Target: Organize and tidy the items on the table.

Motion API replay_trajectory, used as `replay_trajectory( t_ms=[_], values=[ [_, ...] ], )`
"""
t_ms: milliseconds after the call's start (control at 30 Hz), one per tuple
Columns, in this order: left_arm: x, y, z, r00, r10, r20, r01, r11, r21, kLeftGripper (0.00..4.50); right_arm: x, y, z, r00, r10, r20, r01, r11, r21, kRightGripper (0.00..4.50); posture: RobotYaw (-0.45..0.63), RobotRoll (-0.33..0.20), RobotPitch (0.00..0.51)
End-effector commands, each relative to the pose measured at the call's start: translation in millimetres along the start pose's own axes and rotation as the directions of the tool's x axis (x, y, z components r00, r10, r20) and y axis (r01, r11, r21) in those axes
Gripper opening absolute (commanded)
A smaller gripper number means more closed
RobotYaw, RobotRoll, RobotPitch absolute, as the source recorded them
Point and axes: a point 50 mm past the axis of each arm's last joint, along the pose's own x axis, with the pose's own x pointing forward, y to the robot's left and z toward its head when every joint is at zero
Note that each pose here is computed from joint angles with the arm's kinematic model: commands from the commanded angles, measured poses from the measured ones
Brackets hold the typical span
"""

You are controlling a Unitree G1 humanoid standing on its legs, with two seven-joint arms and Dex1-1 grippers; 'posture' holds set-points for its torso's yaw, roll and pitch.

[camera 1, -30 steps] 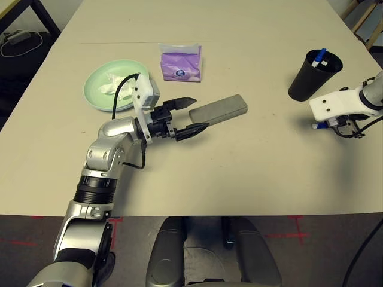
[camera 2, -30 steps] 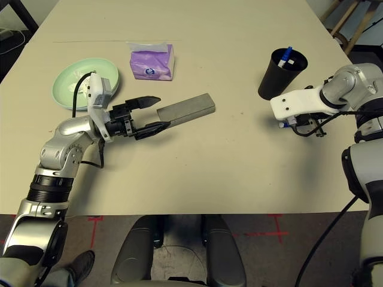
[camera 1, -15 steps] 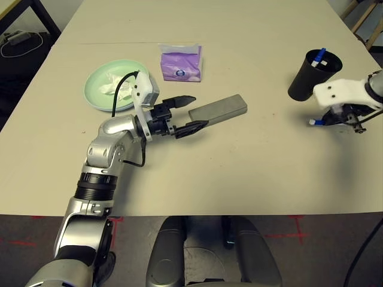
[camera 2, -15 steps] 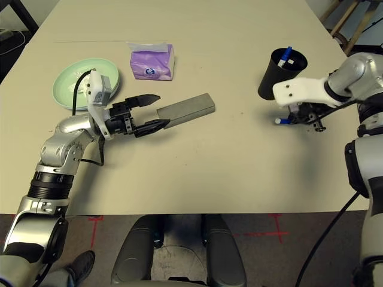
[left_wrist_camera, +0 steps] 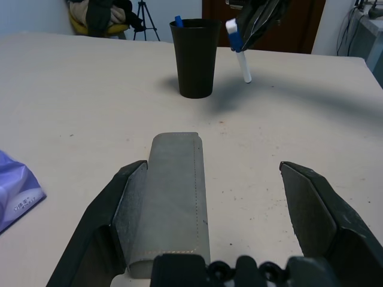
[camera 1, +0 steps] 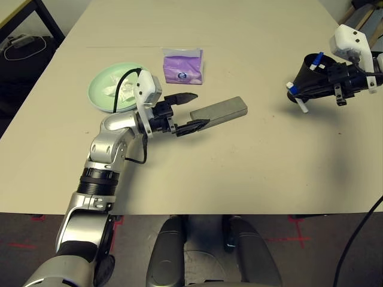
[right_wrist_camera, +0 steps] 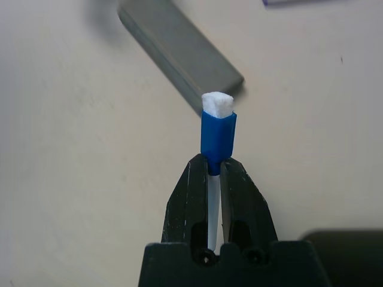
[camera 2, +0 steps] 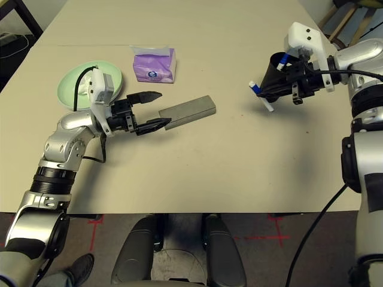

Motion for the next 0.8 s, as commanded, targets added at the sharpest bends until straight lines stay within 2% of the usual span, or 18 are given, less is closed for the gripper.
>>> replay_trajectory(
  t_ms=[33, 200, 433, 600, 700, 800],
  values=[
    [5.0, -0.2, -7.2, 0.999, -0.007, -0.042, 0.007, 1.000, 0.012, 4.50, -6.1, 1.9, 3.0, 0.997, -0.008, 0.071, 0.007, 1.000, 0.017, 0.09, 0.12, 0.000, 0.121],
    [7.6, 3.1, -12.7, 0.997, 0.019, -0.070, -0.017, 0.999, 0.031, 4.50, -10.6, -0.5, 7.0, 0.962, -0.081, 0.262, 0.065, 0.995, 0.071, 0.09, 0.11, 0.000, 0.118],
    [10.9, 3.6, -15.8, 0.998, 0.031, -0.060, -0.031, 1.000, 0.007, 4.50, -4.5, -1.1, 1.1, 0.848, -0.279, 0.449, 0.210, 0.957, 0.199, 0.09, 0.09, 0.000, 0.124],
    [12.3, 5.3, -15.3, 0.998, 0.037, -0.057, -0.037, 0.999, -0.002, 4.50, 2.8, -2.0, 2.3, 0.699, -0.472, 0.537, 0.357, 0.881, 0.310, 0.09, 0.09, 0.000, 0.117],
    [13.2, 7.5, -14.0, 0.998, 0.040, -0.057, -0.040, 0.999, 0.001, 4.50, 4.6, -4.0, 10.6, 0.556, -0.580, 0.596, 0.428, 0.814, 0.393, 0.09, 0.09, 0.000, 0.113],
    [13.8, 8.5, -13.8, 0.998, 0.039, -0.057, -0.039, 0.999, 0.004, 4.50, 3.8, -6.0, 16.3, 0.453, -0.660, 0.600, 0.484, 0.747, 0.456, 0.09, 0.08, 0.000, 0.112]
  ],
)
